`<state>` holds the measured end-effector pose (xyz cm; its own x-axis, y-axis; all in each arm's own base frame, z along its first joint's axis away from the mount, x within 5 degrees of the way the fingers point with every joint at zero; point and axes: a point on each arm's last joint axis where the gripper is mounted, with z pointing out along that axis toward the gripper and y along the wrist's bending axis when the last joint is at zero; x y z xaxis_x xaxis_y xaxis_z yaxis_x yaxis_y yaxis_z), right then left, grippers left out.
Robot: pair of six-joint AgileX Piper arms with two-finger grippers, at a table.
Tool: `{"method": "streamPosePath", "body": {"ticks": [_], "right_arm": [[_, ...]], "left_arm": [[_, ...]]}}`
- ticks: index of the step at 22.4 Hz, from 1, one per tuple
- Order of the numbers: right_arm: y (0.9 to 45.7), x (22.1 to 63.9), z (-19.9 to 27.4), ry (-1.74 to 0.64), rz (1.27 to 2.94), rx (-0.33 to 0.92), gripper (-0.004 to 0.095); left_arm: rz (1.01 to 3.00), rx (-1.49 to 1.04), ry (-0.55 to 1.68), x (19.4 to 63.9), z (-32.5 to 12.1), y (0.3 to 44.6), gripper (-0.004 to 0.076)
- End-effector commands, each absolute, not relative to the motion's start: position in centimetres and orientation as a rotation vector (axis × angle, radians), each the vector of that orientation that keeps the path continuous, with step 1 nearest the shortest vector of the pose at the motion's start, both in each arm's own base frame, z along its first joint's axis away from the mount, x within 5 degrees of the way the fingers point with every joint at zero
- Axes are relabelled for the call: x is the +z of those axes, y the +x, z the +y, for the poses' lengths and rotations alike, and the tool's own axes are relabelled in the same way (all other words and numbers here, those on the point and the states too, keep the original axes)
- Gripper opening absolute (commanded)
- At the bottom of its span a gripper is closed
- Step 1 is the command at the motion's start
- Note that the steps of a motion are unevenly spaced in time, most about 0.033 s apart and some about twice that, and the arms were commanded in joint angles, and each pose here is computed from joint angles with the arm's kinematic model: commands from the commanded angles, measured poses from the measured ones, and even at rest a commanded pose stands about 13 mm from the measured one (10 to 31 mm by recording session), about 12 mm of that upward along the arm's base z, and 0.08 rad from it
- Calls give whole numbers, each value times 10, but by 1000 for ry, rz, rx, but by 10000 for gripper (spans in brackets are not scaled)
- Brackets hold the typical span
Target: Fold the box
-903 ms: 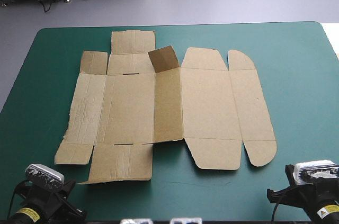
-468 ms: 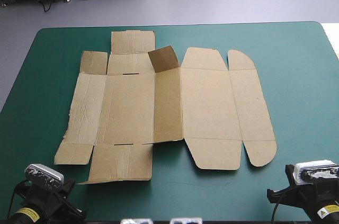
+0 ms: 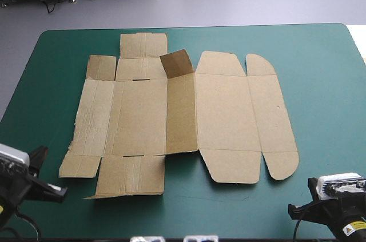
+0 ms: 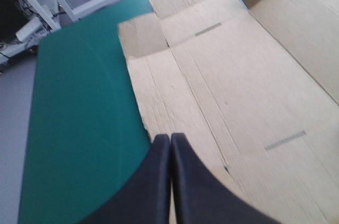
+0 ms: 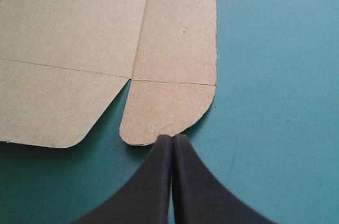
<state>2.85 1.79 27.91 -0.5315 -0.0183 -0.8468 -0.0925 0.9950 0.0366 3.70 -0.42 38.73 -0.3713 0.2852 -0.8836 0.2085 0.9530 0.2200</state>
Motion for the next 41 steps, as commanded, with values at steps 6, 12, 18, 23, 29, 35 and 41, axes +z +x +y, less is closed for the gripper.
{"method": "streamPosePath", "body": {"ticks": [6, 12, 18, 23, 29, 35, 41], "right_arm": [[32, 291, 17, -74, 2053, 87, -14], [32, 291, 17, -75, 2054, 83, -15], [32, 292, 16, -75, 2051, 68, -14], [32, 292, 15, -76, 2049, 52, -14], [32, 292, 14, -74, 2049, 33, -15], [32, 292, 14, -74, 2050, 31, -14], [32, 292, 14, -74, 2050, 31, -14]], "left_arm": [[1935, 76, 247, 447, -10, 120, -10], [2261, 257, 226, 426, -4, 199, -10], [2548, 110, 64, 392, 26, 245, 11], [2600, -433, -329, 363, 95, 251, 11], [2733, -559, -398, 310, 113, 273, 15], [2794, -661, -457, 281, 117, 285, 267], [2923, -774, -442, 241, 99, 292, 378]]}}
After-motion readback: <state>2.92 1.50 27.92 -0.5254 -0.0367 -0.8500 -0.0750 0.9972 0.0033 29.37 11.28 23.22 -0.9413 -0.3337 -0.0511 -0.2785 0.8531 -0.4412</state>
